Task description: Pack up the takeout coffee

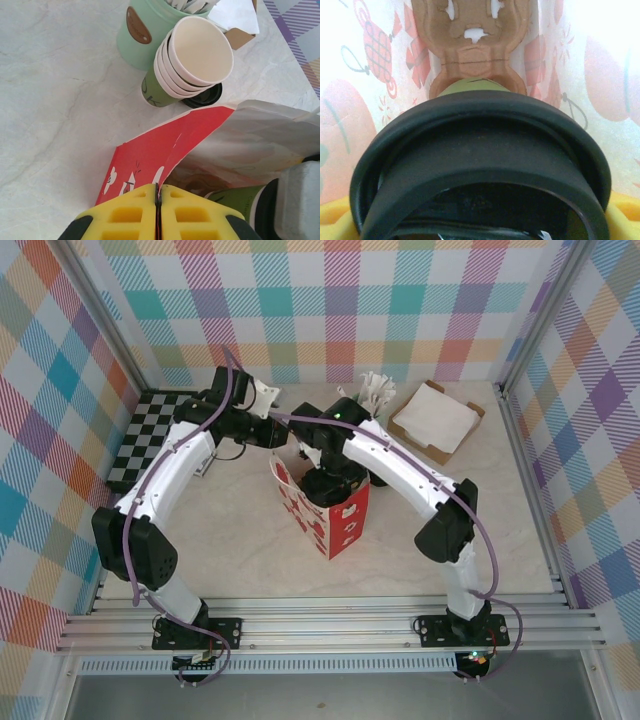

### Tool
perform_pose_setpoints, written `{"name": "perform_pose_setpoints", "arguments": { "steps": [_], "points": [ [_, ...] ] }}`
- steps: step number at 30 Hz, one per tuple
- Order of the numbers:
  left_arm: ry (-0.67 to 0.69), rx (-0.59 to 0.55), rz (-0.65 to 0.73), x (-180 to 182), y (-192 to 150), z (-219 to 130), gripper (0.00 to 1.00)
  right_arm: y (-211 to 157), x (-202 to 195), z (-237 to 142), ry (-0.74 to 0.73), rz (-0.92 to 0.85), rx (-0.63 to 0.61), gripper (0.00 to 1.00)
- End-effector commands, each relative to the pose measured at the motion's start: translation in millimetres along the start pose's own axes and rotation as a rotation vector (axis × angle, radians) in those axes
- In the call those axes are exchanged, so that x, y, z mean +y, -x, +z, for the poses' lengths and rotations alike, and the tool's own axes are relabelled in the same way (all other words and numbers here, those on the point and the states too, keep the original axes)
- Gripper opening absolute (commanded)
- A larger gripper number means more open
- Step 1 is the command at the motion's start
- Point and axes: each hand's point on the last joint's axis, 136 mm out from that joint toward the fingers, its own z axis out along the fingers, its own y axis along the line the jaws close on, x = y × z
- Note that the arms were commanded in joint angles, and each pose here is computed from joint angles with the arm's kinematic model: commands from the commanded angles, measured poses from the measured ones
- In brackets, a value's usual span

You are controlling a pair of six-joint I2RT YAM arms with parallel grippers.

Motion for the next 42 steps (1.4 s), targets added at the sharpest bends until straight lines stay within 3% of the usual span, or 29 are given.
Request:
{"name": "perform_pose_setpoints", "arguments": {
  "steps": [1, 19, 42],
  "points": [
    [-0.01, 0.003, -0.064, 4.0, 4.7, -0.3, 0.1, -6.3, -1.5, 2.9, -0.022, -0.038, 0.042, 0.6],
    [-0.077, -0.011, -0.084, -6.2, 0.2, 0.0, 0.12, -4.5, -1.1, 6.5, -0.03, -0.021, 0.051, 0.58],
    [-0.057, -0.024, -0.082, -3.7, -6.8, -2.8, 0.13, -3.1, 1.1, 20.9, -0.014, -0.031, 0.034, 0.59]
  ]
}}
